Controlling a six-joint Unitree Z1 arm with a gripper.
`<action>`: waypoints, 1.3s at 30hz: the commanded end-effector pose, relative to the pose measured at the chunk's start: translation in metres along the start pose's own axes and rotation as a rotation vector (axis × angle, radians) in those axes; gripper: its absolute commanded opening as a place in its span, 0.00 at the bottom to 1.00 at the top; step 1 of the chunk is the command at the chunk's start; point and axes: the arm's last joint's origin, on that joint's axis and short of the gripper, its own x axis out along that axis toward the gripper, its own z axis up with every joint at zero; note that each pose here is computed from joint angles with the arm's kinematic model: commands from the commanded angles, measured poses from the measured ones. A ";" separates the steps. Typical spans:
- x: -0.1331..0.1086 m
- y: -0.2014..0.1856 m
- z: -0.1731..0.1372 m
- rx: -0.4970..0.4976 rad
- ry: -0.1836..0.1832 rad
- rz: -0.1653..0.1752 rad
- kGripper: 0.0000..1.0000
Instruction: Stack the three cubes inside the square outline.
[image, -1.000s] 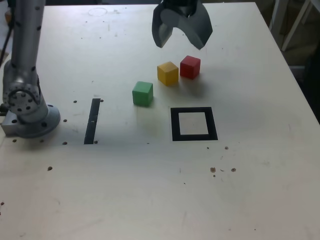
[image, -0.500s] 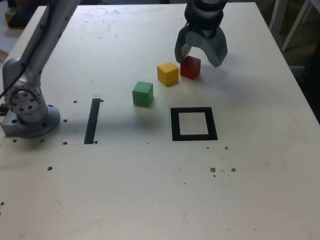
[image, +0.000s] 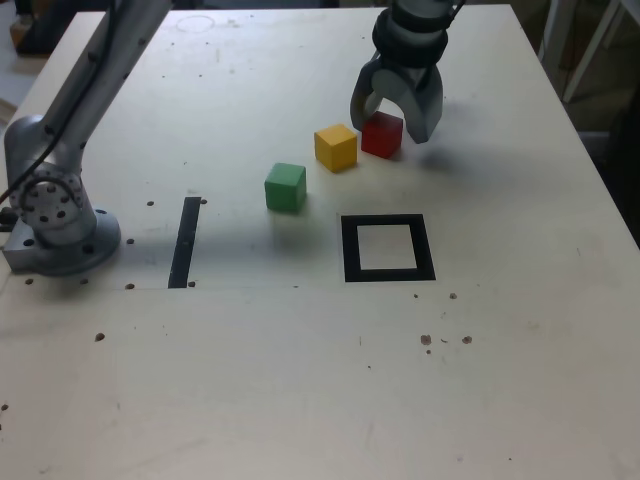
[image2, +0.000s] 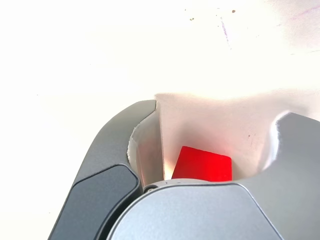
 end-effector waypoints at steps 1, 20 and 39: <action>0.003 0.000 0.000 0.001 0.011 -0.006 0.28; -0.017 -0.007 -0.009 0.001 0.003 0.017 0.26; -0.099 -0.105 -0.012 -0.177 -0.082 0.057 0.26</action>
